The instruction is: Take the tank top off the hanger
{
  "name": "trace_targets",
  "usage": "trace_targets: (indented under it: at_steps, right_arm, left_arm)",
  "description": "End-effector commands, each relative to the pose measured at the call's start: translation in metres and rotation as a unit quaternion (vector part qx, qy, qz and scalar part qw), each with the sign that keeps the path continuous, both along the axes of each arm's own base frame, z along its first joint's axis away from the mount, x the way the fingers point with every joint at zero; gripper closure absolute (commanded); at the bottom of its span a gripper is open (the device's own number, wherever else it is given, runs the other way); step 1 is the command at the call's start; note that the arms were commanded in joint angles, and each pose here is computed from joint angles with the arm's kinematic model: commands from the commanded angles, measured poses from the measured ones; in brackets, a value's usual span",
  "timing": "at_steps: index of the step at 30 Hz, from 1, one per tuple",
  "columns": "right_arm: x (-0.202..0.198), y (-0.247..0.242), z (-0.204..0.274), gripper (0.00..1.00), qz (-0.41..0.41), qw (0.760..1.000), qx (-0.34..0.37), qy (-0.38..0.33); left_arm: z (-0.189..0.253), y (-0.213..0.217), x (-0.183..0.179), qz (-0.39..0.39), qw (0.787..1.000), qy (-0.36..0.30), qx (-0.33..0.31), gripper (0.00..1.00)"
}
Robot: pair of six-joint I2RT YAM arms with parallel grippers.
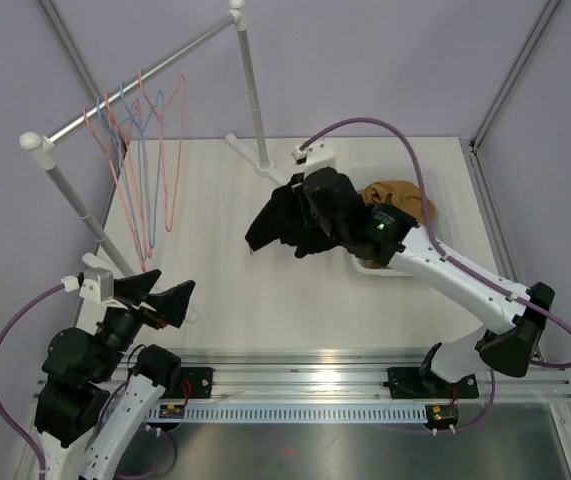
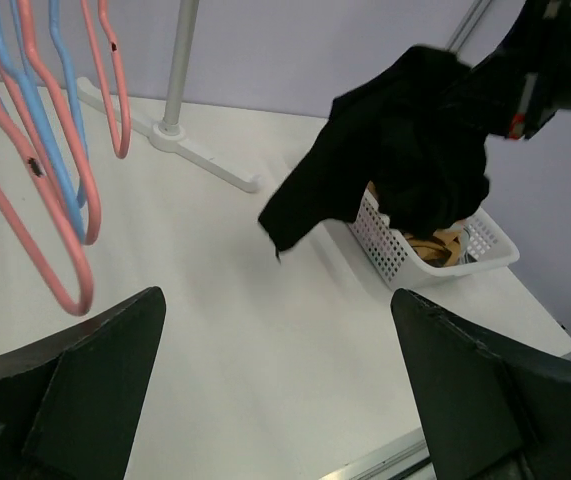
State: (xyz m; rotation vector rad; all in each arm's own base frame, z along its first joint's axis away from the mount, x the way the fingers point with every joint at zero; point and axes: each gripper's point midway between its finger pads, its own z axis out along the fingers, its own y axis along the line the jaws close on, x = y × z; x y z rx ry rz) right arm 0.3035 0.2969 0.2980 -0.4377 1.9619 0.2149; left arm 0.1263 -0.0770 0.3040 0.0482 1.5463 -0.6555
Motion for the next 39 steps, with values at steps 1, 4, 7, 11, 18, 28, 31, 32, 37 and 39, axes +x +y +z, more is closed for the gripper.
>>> trace_targets:
  at_steps: [1,4,7,11,18,28,31,32,37,39]
  right_arm:
    - [0.016,-0.071,0.049,1.00,-0.099,0.994,-0.025,-0.034]
    - [0.028,-0.113,0.072,1.00,-0.147,0.988,-0.013,-0.037]
    - [0.040,-0.149,0.077,1.00,-0.176,0.984,0.007,-0.027]
    - [0.067,-0.178,0.040,1.00,-0.178,0.982,0.051,0.041]
    - [0.121,-0.200,-0.097,1.00,-0.218,0.954,0.073,0.191]
    - [0.100,-0.190,-0.272,0.97,-0.235,0.890,0.063,0.385]
    - [0.102,-0.196,-0.257,0.94,-0.247,0.891,0.103,0.367]
    - [0.103,-0.198,-0.249,0.94,-0.250,0.892,0.105,0.362]
    - [0.116,-0.200,-0.186,0.58,-0.233,0.911,0.143,0.310]
    - [0.118,-0.205,-0.162,0.44,-0.236,0.919,0.139,0.285]
  left_arm:
    - [0.024,-0.004,-0.003,-0.016,0.998,-0.052,-0.007,0.01]
    - [0.018,-0.005,0.000,-0.015,0.999,-0.037,0.001,0.01]
    - [0.016,-0.004,0.001,-0.011,0.999,-0.035,0.000,0.01]
    - [0.015,-0.004,0.001,-0.011,0.999,-0.034,0.000,0.01]
    - [0.015,-0.003,0.000,-0.009,0.999,-0.037,-0.001,0.01]
    - [0.016,0.002,-0.001,0.002,0.999,-0.035,-0.007,0.01]
    - [0.016,0.002,-0.001,0.002,0.999,-0.033,-0.007,0.01]
    - [0.016,0.002,-0.001,0.003,0.999,-0.034,-0.008,0.01]
    - [0.017,0.007,0.001,0.019,0.999,-0.031,-0.011,0.01]
    - [0.017,0.010,0.001,0.026,0.999,-0.030,-0.012,0.01]
